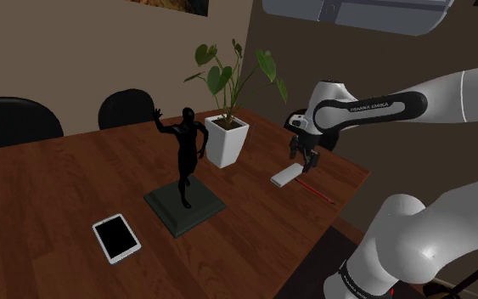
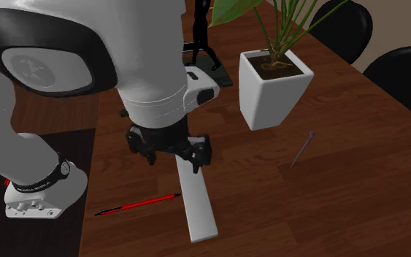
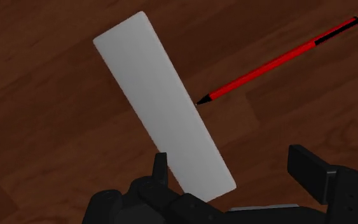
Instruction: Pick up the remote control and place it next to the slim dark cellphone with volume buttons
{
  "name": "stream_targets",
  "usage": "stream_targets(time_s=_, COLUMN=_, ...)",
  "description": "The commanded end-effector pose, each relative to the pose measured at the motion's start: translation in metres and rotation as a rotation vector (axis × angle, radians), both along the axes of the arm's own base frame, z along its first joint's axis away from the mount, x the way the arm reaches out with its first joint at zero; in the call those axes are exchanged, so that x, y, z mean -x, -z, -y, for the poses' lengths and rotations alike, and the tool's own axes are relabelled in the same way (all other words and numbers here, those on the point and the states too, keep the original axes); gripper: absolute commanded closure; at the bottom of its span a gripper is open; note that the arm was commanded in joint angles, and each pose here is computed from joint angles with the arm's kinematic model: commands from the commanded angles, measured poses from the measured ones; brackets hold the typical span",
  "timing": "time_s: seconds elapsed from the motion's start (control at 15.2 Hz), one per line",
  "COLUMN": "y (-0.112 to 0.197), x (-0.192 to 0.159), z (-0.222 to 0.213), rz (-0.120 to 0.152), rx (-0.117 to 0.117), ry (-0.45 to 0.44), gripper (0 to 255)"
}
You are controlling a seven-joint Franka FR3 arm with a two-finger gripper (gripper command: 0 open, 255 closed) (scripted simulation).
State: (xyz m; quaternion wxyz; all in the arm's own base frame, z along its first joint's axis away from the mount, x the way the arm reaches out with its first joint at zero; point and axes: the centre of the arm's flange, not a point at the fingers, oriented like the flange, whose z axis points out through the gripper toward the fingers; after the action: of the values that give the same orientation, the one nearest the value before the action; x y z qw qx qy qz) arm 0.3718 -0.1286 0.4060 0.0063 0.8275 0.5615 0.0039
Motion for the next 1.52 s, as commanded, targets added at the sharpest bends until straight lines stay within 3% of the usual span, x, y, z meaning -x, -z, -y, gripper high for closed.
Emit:
stream_targets(time_s=0.0, y=0.021, x=-0.017, z=0.011, rz=-0.004, rx=-0.004, ry=-0.145, gripper=0)
stream_targets(time_s=0.13, y=0.041, x=-0.034, z=0.019, rz=-0.008, rx=-0.011, ry=-0.277, gripper=0)
stream_targets(time_s=0.2, y=0.042, x=-0.035, z=0.019, rz=-0.009, rx=-0.011, ry=-0.285, gripper=0)
stream_targets(time_s=0.66, y=0.082, x=-0.035, z=0.019, rz=-0.009, rx=-0.011, ry=-0.285, gripper=0)
stream_targets(time_s=1.19, y=0.082, x=-0.035, z=0.019, rz=-0.009, rx=-0.011, ry=-0.285, gripper=0)
stream_targets(time_s=1.25, y=0.082, x=-0.035, z=0.019, rz=-0.009, rx=-0.011, ry=-0.285, gripper=255)
stream_targets(time_s=1.45, y=0.082, x=-0.035, z=0.019, rz=-0.009, rx=-0.011, ry=-0.285, gripper=255)
